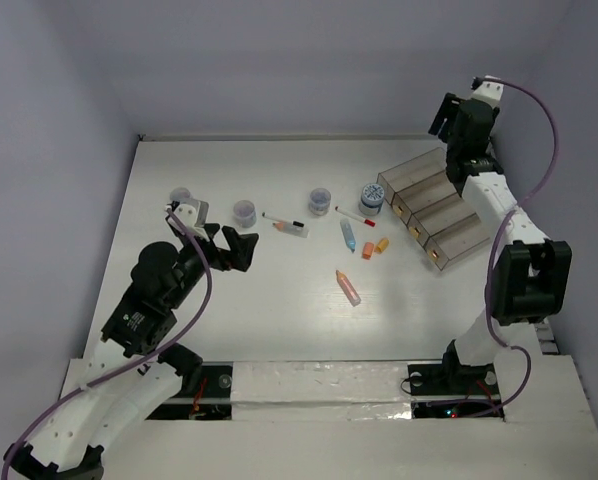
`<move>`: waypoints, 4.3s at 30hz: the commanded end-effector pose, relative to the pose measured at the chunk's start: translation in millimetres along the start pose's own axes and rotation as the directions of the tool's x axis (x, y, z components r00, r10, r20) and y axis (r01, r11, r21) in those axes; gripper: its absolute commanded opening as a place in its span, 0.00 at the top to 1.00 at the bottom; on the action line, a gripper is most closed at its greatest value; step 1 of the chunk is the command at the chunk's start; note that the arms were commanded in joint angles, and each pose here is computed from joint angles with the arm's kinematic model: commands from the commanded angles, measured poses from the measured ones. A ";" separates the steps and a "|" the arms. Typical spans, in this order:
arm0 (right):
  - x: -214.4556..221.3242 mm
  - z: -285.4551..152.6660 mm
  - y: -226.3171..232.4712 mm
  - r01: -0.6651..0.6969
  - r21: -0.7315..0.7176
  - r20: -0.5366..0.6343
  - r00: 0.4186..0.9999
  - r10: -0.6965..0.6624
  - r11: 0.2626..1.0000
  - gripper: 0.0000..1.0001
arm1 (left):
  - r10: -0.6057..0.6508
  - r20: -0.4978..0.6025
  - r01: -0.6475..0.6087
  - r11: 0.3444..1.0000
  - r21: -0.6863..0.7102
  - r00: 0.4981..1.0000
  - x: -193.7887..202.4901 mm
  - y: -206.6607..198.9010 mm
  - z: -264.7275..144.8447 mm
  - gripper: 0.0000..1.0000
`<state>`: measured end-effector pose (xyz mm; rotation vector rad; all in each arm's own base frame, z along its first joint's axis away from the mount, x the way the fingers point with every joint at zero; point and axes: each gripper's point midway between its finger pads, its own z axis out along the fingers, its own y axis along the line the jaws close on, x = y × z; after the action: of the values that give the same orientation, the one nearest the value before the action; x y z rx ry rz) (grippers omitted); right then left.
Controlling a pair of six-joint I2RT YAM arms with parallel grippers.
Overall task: Sort the stationery into containers
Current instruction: Place the stationery in the storage box, then pick up the stationery from the center of the board.
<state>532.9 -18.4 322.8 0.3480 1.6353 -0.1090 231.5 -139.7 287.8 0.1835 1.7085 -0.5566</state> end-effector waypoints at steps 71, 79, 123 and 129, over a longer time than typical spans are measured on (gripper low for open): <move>188.6 -158.6 92.5 -0.102 -0.306 -0.554 0.828 -0.090 0.947 0.03 | -0.010 0.036 0.008 0.999 0.033 0.999 -9.4 1.5 5.9 0.01; 227.0 -135.6 105.0 -0.112 -0.274 -0.611 0.788 -0.083 0.955 0.06 | -0.008 0.044 0.007 1.000 0.022 0.999 -10.9 3.4 3.7 0.01; 251.3 -29.4 132.7 0.208 -0.082 -0.476 0.851 -0.222 0.975 0.17 | 0.000 0.028 -0.002 0.999 0.049 1.000 -7.4 -3.8 5.0 0.01; 242.9 -27.6 144.3 0.177 -0.111 -0.473 0.856 -0.208 0.978 0.51 | 0.002 0.027 -0.003 0.999 0.049 1.000 -7.0 -3.7 5.7 0.01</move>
<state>520.5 156.3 77.7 0.1507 2.2336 -0.1611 234.5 -141.1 285.1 0.2018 1.7141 -0.5860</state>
